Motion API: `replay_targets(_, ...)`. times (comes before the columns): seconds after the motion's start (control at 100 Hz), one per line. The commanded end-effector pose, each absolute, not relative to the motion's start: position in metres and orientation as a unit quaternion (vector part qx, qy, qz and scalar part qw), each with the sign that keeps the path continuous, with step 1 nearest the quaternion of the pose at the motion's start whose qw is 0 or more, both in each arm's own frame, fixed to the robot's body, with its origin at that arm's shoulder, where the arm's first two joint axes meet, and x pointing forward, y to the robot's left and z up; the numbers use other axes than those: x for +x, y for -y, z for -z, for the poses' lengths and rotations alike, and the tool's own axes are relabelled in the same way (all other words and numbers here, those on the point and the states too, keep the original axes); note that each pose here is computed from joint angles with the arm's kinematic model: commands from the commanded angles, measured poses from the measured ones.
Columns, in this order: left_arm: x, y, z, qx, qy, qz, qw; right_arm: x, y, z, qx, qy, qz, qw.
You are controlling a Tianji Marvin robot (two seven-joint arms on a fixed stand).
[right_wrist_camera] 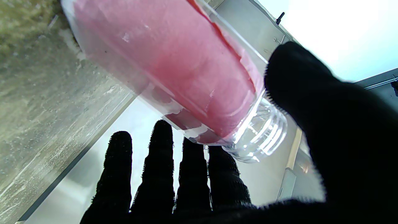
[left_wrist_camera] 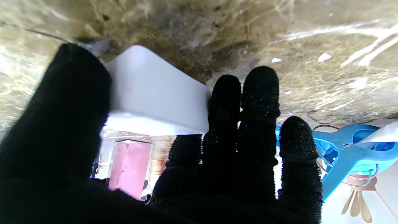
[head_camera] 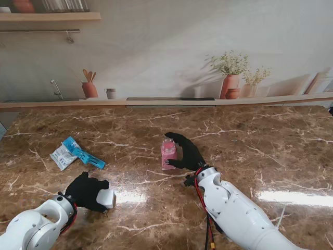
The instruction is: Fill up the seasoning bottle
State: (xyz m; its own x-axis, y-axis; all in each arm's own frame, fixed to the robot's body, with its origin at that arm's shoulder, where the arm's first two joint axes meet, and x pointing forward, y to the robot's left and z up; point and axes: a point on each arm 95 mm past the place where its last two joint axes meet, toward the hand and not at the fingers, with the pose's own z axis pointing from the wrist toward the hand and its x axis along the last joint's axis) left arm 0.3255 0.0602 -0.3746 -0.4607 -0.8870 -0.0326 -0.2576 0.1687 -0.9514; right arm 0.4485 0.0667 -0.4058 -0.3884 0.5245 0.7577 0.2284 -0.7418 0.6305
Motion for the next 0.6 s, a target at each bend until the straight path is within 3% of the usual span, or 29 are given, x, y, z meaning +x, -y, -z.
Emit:
replay_targets(0.0,0.317,-0.065,0.386,-0.418,-0.706,0.478,0.313,0.445,-0.065,0.409,0.549,-0.348,-0.753,0.098)
replay_targets(0.59,0.31,-0.075,0.377,-0.443,-0.695,0.462,0.326,0.442,-0.056,0.399,0.541,-0.347,-0.759,0.11)
